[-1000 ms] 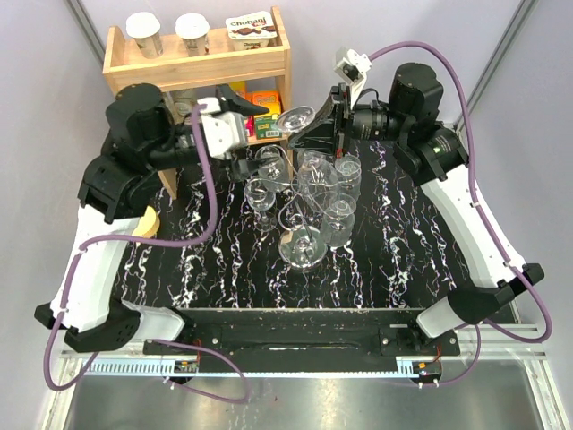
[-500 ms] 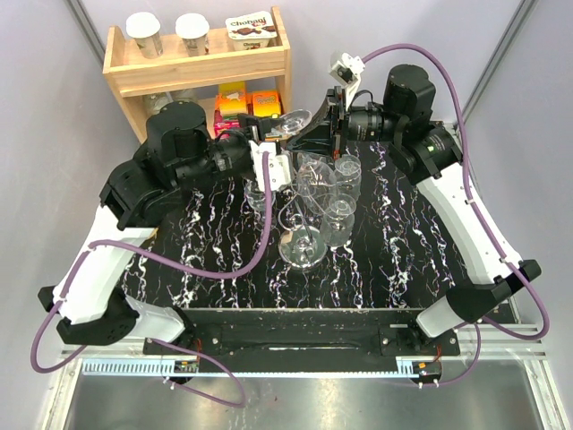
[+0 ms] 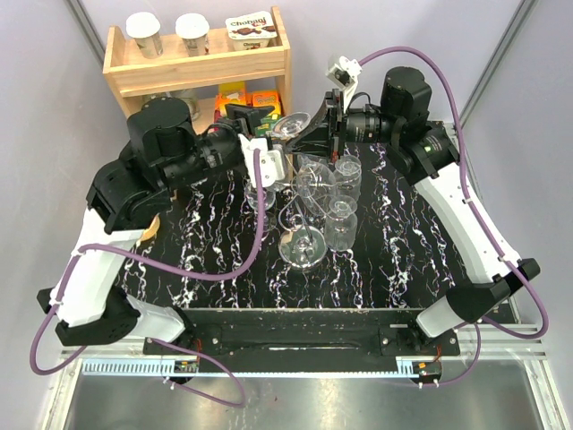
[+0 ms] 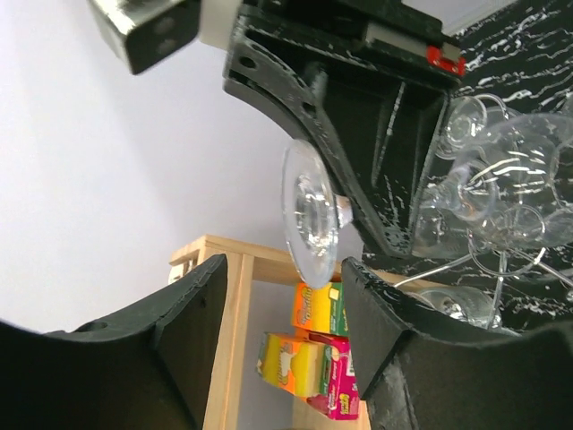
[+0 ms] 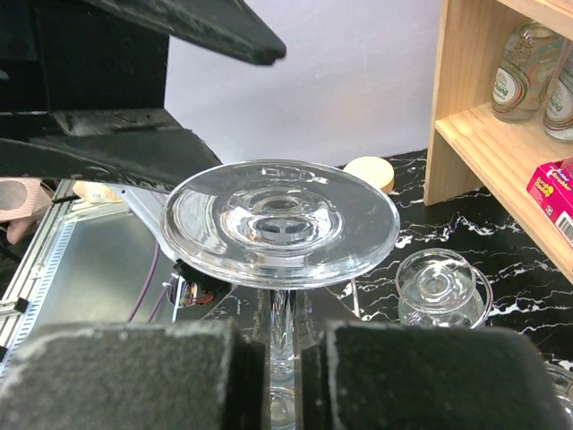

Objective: Place the wine glass upside down on the wine glass rack
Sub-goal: Adjust the wine glass.

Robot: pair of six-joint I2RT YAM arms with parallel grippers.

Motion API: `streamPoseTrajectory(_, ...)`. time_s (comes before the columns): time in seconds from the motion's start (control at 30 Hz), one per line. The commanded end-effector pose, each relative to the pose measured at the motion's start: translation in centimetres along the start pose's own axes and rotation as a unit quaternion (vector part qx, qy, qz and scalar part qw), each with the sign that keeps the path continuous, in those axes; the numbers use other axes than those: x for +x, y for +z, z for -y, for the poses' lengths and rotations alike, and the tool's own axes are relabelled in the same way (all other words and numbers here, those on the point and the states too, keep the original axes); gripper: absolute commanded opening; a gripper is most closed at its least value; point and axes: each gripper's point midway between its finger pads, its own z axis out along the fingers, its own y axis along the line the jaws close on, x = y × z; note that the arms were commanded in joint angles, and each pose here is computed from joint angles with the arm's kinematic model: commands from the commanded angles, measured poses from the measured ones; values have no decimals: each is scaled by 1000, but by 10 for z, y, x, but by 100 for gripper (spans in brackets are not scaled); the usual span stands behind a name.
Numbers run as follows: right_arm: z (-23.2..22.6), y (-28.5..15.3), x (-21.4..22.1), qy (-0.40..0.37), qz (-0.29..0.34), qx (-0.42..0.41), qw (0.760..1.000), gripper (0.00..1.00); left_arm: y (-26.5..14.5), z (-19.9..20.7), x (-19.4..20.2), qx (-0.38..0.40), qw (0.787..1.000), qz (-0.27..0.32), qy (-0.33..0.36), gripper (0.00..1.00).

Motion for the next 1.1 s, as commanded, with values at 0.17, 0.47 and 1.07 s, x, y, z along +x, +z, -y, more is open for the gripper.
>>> streamPoseTrajectory(0.17,-19,-6,-20,-35,20,-19,999,0,6,-15,-1,-25,999,-2,28,53)
streamPoseTrajectory(0.47,-21,-4,-23,-23,26,-31,999,0,22,-8,3,-19,998,-19,52,37)
streamPoseTrajectory(1.07,-22,-5,-21,-16,25,-31,999,20,19,-25,-9,-59,996,-21,61,0)
